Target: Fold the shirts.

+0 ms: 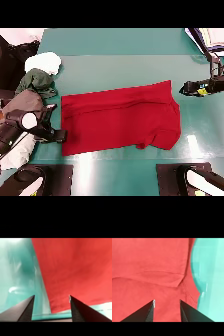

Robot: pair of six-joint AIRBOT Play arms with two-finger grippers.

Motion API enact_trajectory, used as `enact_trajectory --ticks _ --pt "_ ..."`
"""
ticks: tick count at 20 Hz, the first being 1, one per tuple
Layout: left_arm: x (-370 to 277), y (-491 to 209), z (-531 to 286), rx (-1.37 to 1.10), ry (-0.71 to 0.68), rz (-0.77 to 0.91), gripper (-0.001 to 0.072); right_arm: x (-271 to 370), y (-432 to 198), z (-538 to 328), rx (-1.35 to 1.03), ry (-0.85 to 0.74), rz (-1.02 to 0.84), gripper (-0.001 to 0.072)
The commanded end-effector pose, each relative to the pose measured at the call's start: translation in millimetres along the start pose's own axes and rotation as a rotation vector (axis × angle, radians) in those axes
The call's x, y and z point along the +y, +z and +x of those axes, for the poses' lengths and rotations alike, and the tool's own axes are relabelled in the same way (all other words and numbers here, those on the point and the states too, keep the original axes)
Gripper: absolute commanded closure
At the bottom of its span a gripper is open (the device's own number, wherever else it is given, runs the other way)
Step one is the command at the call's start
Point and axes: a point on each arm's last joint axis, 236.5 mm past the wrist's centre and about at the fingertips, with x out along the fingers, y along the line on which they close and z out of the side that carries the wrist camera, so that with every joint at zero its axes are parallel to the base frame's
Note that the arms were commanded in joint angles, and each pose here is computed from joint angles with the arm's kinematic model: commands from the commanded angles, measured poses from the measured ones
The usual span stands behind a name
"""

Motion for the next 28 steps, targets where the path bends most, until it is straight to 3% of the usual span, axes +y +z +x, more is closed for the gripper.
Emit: enact_trajectory --ticks 1,5,6,10,15,16,17,18,28 --pt "-1 -23 16 0.063 0.005 -0.015 0.0188 8 -3 0 0.011 0.010 -0.018 0.0333" --pt "-14 -28 26 0.069 -0.062 -0.046 0.0190 8 -4 0 0.014 0.010 -0.019 0.0333" --pt "-16 -25 26 0.056 -0.072 -0.049 0.0258 8 -4 0 0.017 0.010 -0.019 0.0333" --pt "-18 -22 26 0.043 -0.078 -0.038 0.0677 10 -19 -1 0.079 0.019 -0.019 0.0333" --pt "-10 -24 19 0.060 -0.038 0.010 0.0679 12 -74 4 0.232 0.036 -0.004 0.0333" --pt "-10 -26 14 0.074 -0.034 0.027 0.0675 11 -81 7 0.228 0.033 0.000 0.0333" --pt "-9 -25 8 0.079 -0.026 0.038 0.0436 10 -87 9 0.216 0.030 0.005 0.0333" --pt "-8 -22 1 0.075 -0.013 0.046 0.0123 9 -90 11 0.203 0.028 0.007 0.0333" --pt "-16 -34 35 0.079 -0.083 -0.023 0.0105 12 -86 0 0.151 0.024 -0.004 0.0333"
